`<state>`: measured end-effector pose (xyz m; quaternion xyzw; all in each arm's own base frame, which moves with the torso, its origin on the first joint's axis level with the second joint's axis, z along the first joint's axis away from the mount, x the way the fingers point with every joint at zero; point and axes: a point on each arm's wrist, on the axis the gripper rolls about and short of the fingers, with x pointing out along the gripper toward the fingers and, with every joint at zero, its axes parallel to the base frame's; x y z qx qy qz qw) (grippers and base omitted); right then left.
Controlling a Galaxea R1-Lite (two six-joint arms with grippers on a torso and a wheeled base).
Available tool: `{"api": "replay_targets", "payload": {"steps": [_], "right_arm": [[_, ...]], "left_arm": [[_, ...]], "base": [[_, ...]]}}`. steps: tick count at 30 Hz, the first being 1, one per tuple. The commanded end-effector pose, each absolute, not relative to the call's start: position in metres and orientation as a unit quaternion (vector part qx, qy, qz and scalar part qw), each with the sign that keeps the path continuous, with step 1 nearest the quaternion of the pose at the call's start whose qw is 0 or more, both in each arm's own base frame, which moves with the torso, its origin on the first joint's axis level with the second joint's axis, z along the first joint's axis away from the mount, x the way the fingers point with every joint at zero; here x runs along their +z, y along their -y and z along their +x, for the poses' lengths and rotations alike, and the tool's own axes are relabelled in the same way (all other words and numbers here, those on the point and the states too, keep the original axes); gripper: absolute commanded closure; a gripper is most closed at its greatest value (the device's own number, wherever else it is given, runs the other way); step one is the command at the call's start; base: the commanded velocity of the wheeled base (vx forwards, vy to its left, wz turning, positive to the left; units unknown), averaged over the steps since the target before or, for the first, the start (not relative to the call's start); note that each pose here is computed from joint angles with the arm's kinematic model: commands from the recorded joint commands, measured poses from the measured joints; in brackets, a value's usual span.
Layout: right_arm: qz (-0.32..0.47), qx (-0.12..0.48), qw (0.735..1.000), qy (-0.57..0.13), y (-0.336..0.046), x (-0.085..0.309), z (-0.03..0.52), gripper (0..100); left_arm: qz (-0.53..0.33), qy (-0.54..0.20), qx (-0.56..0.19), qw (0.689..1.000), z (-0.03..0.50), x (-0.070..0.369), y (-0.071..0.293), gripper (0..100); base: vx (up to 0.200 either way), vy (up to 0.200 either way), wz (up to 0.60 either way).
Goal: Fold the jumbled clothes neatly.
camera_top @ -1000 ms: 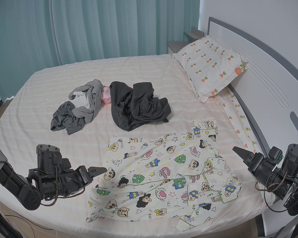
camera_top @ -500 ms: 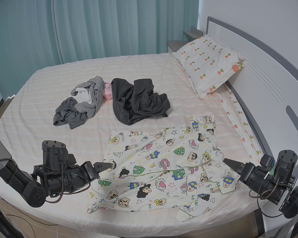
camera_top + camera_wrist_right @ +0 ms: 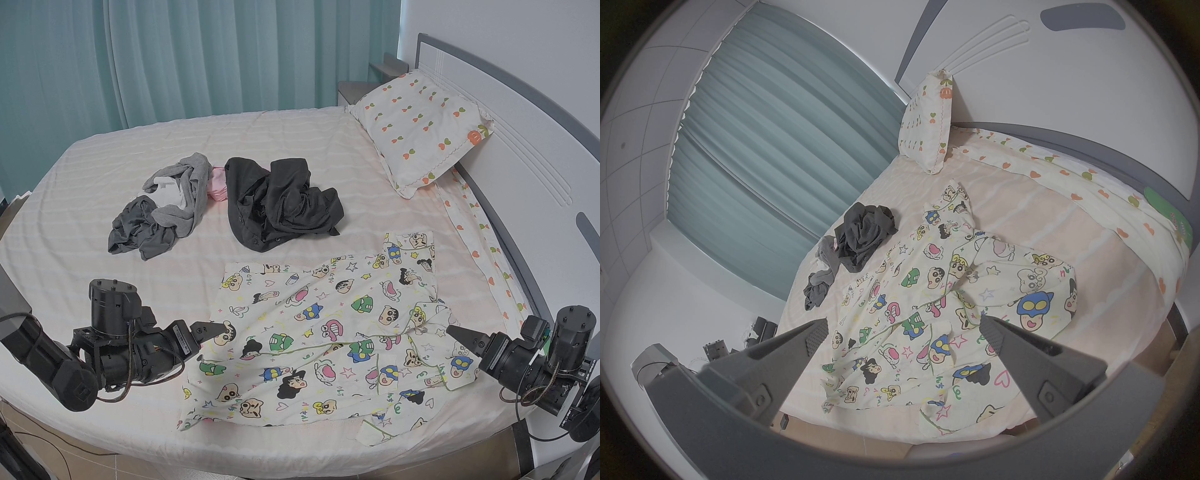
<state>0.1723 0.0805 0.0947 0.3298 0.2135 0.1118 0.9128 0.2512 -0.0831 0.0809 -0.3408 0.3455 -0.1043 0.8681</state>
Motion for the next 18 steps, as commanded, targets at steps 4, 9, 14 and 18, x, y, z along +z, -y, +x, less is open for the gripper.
{"api": "replay_targets", "payload": {"steps": [4, 9, 14, 18], "right_arm": [[0.327, 0.118, 0.912, -0.22, -0.083, 0.093, 0.171, 0], [0.326, 0.116, 0.911, -0.223, -0.082, 0.092, 0.17, 0], [0.326, 0.116, 0.911, -0.223, -0.082, 0.092, 0.17, 0], [0.326, 0.116, 0.911, -0.223, -0.082, 0.092, 0.17, 0]], "left_arm": [[-0.345, -0.338, -0.097, 0.87, 0.265, 0.08, 0.082, 0], [-0.347, -0.332, -0.085, 0.873, 0.278, 0.077, 0.079, 0], [-0.347, -0.324, -0.082, 0.876, 0.288, 0.079, 0.081, 0], [-0.345, -0.329, -0.084, 0.875, 0.29, 0.074, 0.084, 0]], "base": [[0.0, 0.2, 0.0], [0.0, 0.2, 0.0], [0.0, 0.0, 0.0], [0.0, 0.0, 0.0]]}}
